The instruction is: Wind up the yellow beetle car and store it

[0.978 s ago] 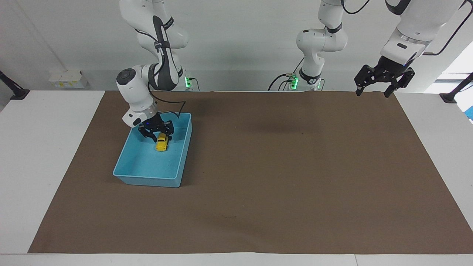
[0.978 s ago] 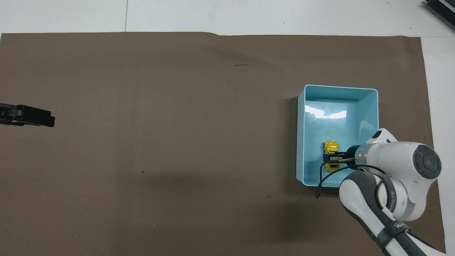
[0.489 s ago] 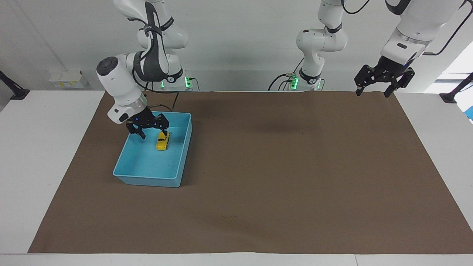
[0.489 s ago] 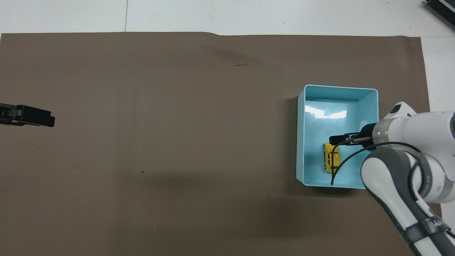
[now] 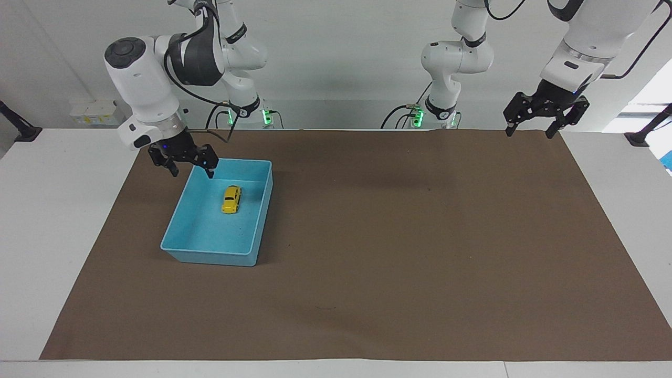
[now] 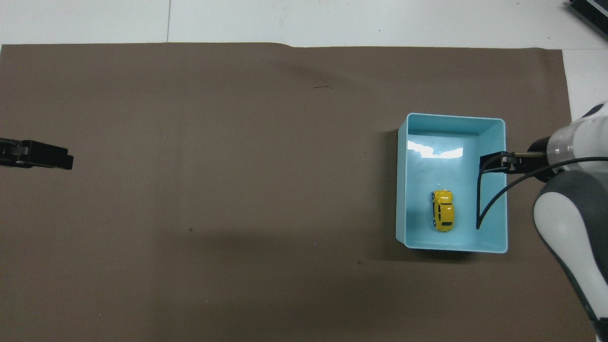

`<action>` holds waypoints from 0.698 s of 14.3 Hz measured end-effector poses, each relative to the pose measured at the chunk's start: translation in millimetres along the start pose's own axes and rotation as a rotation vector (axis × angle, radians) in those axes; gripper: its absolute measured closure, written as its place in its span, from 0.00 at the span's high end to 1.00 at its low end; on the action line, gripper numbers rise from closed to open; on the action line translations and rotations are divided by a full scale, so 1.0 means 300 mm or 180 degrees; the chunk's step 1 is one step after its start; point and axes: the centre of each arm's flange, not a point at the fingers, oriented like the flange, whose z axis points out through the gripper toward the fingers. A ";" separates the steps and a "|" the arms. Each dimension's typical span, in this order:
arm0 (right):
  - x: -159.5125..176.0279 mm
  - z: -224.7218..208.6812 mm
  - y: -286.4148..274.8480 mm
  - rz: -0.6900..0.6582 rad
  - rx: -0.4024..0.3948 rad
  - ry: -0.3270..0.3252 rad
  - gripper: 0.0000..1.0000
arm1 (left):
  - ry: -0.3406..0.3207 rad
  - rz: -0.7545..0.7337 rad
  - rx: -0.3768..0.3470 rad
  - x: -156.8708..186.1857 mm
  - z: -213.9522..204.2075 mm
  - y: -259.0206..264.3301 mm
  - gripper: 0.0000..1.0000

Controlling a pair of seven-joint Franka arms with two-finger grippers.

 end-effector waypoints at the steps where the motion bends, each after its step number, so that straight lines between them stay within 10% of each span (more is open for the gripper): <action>1: -0.004 -0.047 -0.001 0.0052 -0.0003 -0.0022 1.00 | 0.0000 0.0000 0.0000 0.000 0.000 0.000 1.00; 10: -0.068 -0.372 -0.056 0.0344 -0.0020 -0.0065 1.00 | 0.0000 0.0000 0.0000 0.000 0.000 0.000 1.00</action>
